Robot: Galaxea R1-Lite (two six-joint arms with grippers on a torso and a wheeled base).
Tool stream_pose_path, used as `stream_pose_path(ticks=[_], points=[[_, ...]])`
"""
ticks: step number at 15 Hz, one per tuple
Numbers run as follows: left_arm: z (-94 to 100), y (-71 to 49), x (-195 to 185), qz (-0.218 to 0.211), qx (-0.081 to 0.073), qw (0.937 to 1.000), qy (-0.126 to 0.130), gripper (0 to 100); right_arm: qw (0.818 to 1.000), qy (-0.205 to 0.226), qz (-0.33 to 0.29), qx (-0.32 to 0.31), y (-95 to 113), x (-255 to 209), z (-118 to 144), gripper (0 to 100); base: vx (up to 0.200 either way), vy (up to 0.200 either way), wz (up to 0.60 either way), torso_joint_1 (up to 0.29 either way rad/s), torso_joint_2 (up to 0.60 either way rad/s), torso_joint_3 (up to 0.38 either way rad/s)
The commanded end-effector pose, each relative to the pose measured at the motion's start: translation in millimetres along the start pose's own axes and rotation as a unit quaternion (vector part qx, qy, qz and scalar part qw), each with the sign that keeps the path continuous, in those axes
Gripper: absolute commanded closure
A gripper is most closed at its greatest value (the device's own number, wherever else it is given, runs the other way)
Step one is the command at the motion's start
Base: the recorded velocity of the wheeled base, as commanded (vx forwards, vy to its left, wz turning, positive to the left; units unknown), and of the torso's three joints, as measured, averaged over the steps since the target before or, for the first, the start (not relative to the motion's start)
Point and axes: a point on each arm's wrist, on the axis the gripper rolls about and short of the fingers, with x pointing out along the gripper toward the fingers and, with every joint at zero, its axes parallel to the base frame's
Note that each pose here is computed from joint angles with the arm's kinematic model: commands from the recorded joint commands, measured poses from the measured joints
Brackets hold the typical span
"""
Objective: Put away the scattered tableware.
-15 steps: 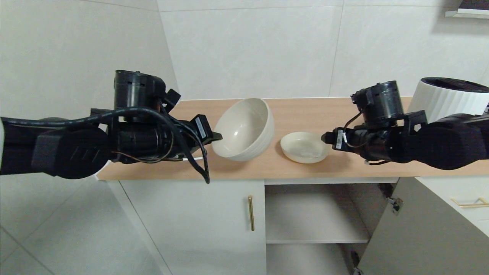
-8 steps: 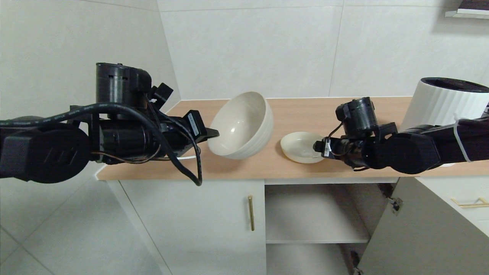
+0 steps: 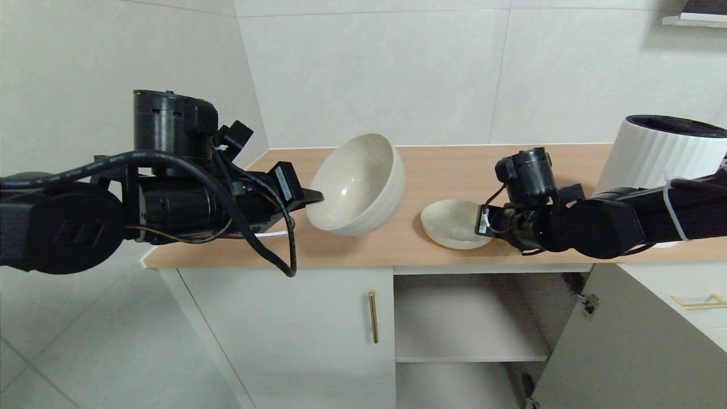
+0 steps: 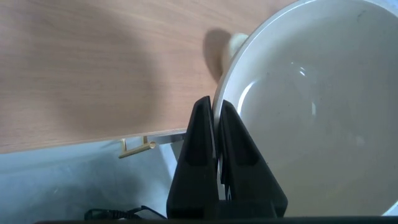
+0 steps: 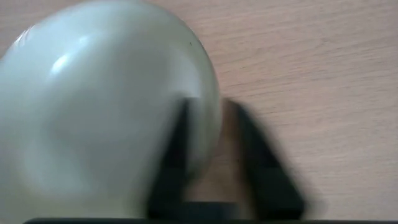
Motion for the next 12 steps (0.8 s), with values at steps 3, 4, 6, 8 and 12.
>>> stream_pose_path(ticks=[3, 4, 6, 8, 12], points=[[-3.5, -0.2, -10, 0.0, 0.024, 0.9997, 0.0, 100, 0.998, -0.013, 0.053, 0.024, -10, -42, 23, 100, 0.0, 0.0, 0.0, 0.0, 0.0, 0.0], [-8.5, 1.7, -17, 0.002, 0.039, 0.9992, 0.003, 100, 0.996, -0.001, 0.084, 0.026, -20, -61, 28, 100, 0.0, 0.0, 0.0, 0.0, 0.0, 0.0], [-17.4, 2.7, -24, 0.002, 0.054, 0.9984, 0.013, 100, 0.991, 0.029, 0.126, 0.028, -38, -92, 38, 100, 0.0, 0.0, 0.0, 0.0, 0.0, 0.0], [-27.1, 3.4, -29, 0.003, 0.059, 0.9979, 0.025, 100, 0.987, 0.055, 0.15, 0.027, -49, -112, 38, 100, 0.0, 0.0, 0.0, 0.0, 0.0, 0.0], [-37.3, 2.8, -29, 0.001, 0.072, 0.9966, 0.041, 100, 0.977, 0.097, 0.191, -0.005, -65, -130, 24, 100, 0.0, 0.0, 0.0, 0.0, 0.0, 0.0]])
